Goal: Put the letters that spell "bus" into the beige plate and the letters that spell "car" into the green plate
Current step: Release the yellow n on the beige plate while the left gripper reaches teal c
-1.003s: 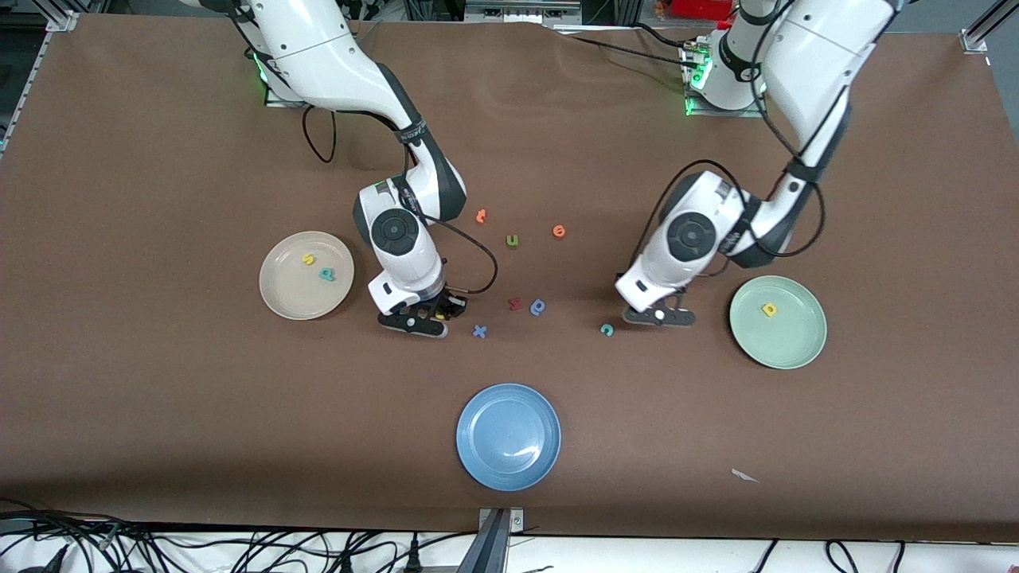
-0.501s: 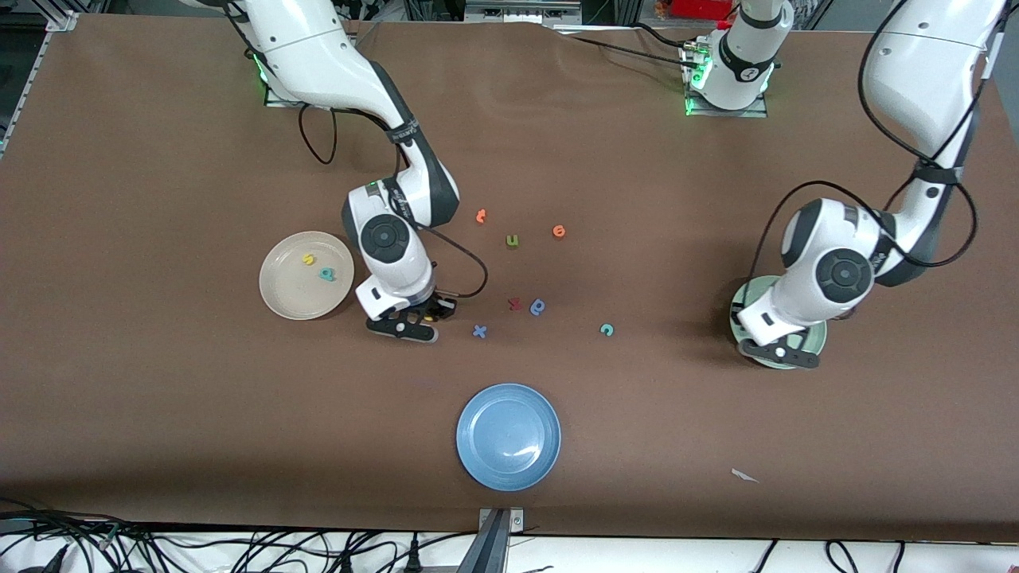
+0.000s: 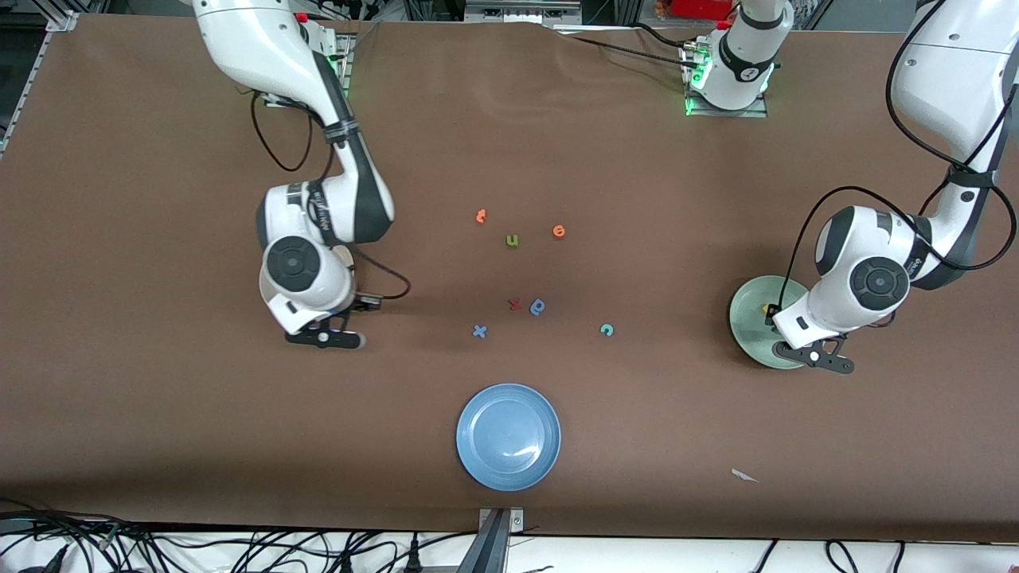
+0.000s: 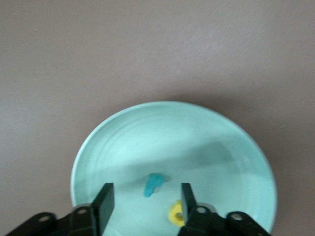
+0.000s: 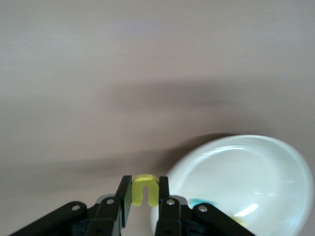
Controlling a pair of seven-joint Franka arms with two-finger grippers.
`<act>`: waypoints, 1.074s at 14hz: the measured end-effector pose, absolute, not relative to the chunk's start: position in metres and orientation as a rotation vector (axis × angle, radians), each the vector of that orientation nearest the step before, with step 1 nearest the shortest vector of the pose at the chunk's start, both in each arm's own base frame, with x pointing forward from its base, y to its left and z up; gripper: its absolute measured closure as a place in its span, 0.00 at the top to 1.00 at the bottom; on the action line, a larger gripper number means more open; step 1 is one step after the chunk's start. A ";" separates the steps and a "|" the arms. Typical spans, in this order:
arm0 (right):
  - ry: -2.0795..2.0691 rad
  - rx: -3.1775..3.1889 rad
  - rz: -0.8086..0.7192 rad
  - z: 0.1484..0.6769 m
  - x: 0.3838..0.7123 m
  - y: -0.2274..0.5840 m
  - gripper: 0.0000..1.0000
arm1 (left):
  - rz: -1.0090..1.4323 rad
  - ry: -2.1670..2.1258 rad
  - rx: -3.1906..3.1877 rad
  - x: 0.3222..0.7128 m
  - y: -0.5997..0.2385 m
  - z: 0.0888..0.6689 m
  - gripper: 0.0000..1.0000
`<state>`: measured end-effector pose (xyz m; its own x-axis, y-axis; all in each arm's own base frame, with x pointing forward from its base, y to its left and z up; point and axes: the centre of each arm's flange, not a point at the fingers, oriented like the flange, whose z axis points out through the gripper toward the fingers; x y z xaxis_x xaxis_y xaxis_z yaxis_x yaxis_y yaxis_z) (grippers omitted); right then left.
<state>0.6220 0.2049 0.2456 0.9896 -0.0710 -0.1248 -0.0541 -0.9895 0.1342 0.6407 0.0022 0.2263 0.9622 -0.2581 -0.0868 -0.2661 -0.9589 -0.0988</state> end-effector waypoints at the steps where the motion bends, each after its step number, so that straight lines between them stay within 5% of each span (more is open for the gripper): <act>1: -0.098 2.995 -0.230 0.239 0.619 0.180 0.26 | 0.098 0.365 -3.051 0.644 -0.007 0.231 0.79; 3: -0.118 2.997 -0.295 0.226 0.608 0.143 0.26 | 0.071 0.311 -3.130 0.650 -0.044 0.241 0.99; 7: -0.059 2.994 -0.284 0.194 0.586 0.111 0.31 | 0.042 0.169 -3.168 0.646 -0.167 0.244 1.00; 10: -0.046 3.004 -0.272 0.198 0.586 0.110 0.61 | -0.001 0.154 -3.186 0.643 -0.240 0.249 1.00; 14: -0.038 3.056 -0.317 0.271 0.608 0.122 1.00 | -0.027 0.230 -3.198 0.641 -0.292 0.246 1.00; 15: -0.037 3.065 -0.342 0.298 0.616 0.124 1.00 | -0.013 0.231 -3.199 0.639 -0.300 0.237 1.00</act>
<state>0.6158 0.1239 0.2984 0.9752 -0.0304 -0.2192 -0.0177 -0.9981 0.0596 0.6394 -0.3001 0.2371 0.9896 -0.1433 0.0127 -0.1439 -0.9874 0.0654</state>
